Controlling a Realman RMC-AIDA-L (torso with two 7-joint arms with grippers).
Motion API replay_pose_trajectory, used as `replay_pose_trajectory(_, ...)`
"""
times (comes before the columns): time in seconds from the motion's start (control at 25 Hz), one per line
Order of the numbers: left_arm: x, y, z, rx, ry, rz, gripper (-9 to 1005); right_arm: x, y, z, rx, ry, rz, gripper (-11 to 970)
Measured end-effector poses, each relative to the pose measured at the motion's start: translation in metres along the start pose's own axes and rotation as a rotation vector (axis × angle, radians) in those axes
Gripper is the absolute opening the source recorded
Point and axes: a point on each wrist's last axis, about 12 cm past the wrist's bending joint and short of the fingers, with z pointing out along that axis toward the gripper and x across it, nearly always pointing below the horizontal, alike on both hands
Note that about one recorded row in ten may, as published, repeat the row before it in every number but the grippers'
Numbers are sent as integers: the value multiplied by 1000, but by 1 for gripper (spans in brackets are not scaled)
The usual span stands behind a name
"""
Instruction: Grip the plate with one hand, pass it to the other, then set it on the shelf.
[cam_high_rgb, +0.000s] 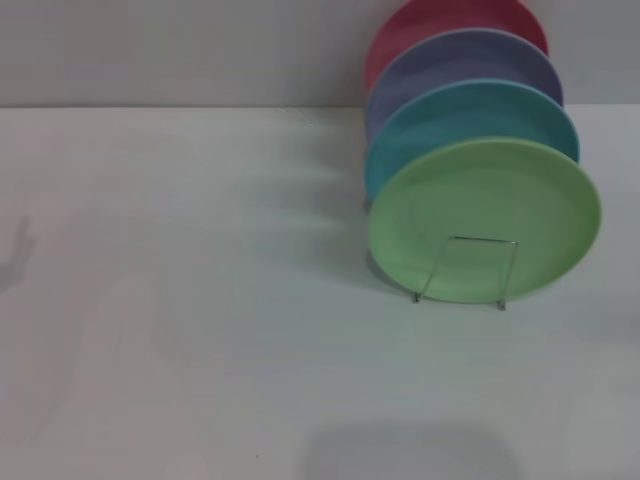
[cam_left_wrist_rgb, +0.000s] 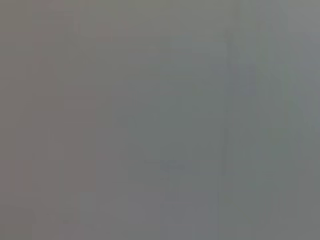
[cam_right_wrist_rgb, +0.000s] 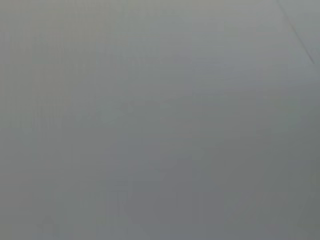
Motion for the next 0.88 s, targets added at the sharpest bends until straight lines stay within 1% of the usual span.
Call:
replay_pose_trajectory(0.04, 1, -1, -1, -13, -3, 2, 670, 0, 1, 3, -2, -7, 1, 501)
replay_pose_trajectory(0.08, 2, -5, -2, -24, -13, 13, 688, 1, 2, 8, -8, -16, -3, 531)
replay_pose_trajectory(0.12, 2, -5, -2, -24, -13, 13, 705, 1, 2, 8, -8, -16, -3, 544)
replay_pose_trajectory(0.2, 2, -9, -2, -26, -25, 38, 740, 3, 3, 15, -5, -11, -16, 569)
replay_pose_trajectory(0.28, 3, -14, 0, -24, -32, 57, 844, 6, 0, 25, 7, -1, -25, 595)
replay_pose_trajectory(0.48, 3, -18, 7, -8, -39, 53, 840, 7, -2, 36, 1, 8, -31, 595)
replay_pose_trajectory(0.64, 3, -21, 9, -3, -42, 46, 840, 7, 3, 50, -23, -10, -25, 595)
replay_pose_trajectory(0.68, 3, -24, 10, -1, -51, 35, 840, 8, 4, 56, -40, -15, -18, 595)
replay_pose_trajectory(0.76, 2, -25, 10, 0, -55, 32, 840, 8, 5, 59, -49, -15, -15, 595)
replay_pose_trajectory(0.88, 2, -27, 10, 3, -62, 22, 840, 14, 7, 73, -64, 23, -6, 595)
